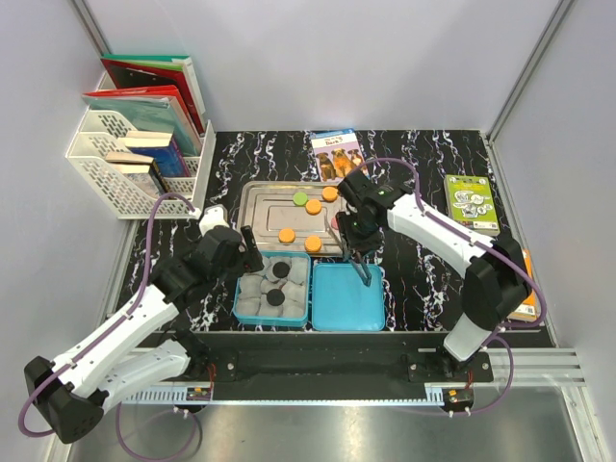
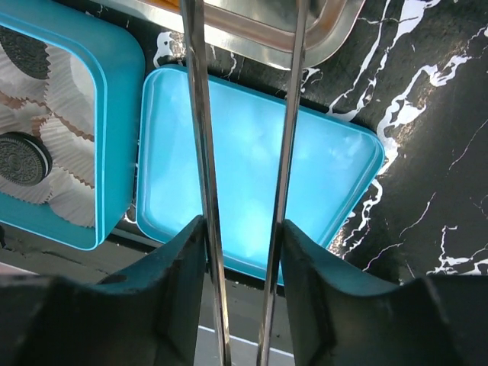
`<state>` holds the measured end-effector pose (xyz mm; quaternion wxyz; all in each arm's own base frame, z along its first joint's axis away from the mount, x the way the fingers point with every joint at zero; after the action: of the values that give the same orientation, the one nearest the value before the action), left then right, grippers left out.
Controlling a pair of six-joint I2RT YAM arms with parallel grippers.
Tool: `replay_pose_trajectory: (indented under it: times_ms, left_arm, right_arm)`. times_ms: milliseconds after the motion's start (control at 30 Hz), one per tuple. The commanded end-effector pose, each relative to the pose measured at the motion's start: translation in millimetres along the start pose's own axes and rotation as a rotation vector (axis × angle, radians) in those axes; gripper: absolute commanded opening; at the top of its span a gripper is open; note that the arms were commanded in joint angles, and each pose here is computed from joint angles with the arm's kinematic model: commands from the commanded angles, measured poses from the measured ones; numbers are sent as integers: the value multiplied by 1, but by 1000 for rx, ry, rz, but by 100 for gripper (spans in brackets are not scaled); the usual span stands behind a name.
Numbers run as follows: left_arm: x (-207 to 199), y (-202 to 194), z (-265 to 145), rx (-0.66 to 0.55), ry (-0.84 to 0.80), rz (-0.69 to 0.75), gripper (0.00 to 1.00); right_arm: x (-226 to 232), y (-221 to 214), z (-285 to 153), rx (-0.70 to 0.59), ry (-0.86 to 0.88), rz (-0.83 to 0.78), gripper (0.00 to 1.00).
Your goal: Pack the cookies
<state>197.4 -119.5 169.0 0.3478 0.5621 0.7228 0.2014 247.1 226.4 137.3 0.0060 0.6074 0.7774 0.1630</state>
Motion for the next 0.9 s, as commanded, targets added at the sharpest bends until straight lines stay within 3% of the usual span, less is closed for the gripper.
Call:
replay_pose_trajectory:
  times_ms: [0,600,867]
  left_arm:
    - [-5,3,1,-13,-24,-18,99]
    - [-1,3,-2,-29,-27,-13,99]
    - [-1,0,3,-12,-13,-5,99]
  right_arm:
    - [6,17,-18,-84,2,-8,50]
    - [24,109,-17,-171,23,-1,50]
    - [18,125,1,-143,4,3,49]
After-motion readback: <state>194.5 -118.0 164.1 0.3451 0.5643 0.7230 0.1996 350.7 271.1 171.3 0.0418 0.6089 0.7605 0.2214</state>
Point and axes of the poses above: each gripper's point midway between its finger pads, its own z axis out along the fingers, its own x axis along the line the jaws close on, y = z × x, the point moved 2 cm from there along -z, back along the fingers
